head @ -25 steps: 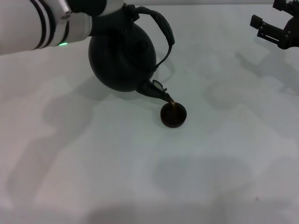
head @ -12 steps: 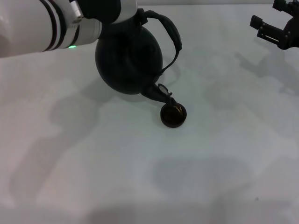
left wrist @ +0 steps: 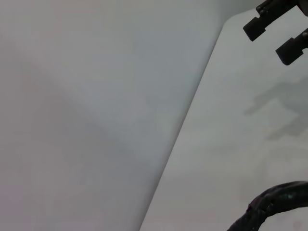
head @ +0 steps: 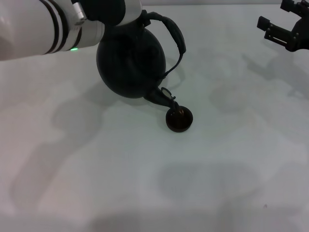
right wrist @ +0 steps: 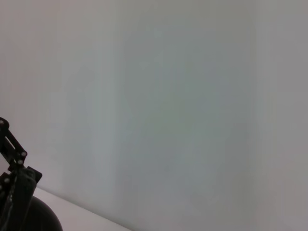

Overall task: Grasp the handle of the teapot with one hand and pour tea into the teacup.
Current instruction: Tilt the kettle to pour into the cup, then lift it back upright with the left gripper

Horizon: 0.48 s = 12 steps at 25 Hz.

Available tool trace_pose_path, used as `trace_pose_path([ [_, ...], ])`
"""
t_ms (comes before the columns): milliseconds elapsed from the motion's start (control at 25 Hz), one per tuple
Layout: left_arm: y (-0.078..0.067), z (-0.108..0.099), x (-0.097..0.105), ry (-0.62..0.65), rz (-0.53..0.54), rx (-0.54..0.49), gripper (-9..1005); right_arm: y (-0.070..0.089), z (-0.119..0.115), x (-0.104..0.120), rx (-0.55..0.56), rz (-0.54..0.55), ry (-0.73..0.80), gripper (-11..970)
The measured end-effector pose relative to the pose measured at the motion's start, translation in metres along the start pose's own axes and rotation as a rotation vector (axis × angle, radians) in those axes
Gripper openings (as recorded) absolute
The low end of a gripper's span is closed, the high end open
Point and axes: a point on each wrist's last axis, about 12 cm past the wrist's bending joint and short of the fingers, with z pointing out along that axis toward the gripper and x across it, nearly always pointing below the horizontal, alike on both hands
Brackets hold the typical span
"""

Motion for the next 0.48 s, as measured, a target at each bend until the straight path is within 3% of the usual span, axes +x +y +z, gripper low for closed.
trace_pose_path([
  [480,0.0001,0.0006,0.0029,0.011,-0.004,0.004,115,-0.0002,0.0007,0.0000,0.002,0.000,0.002,842],
])
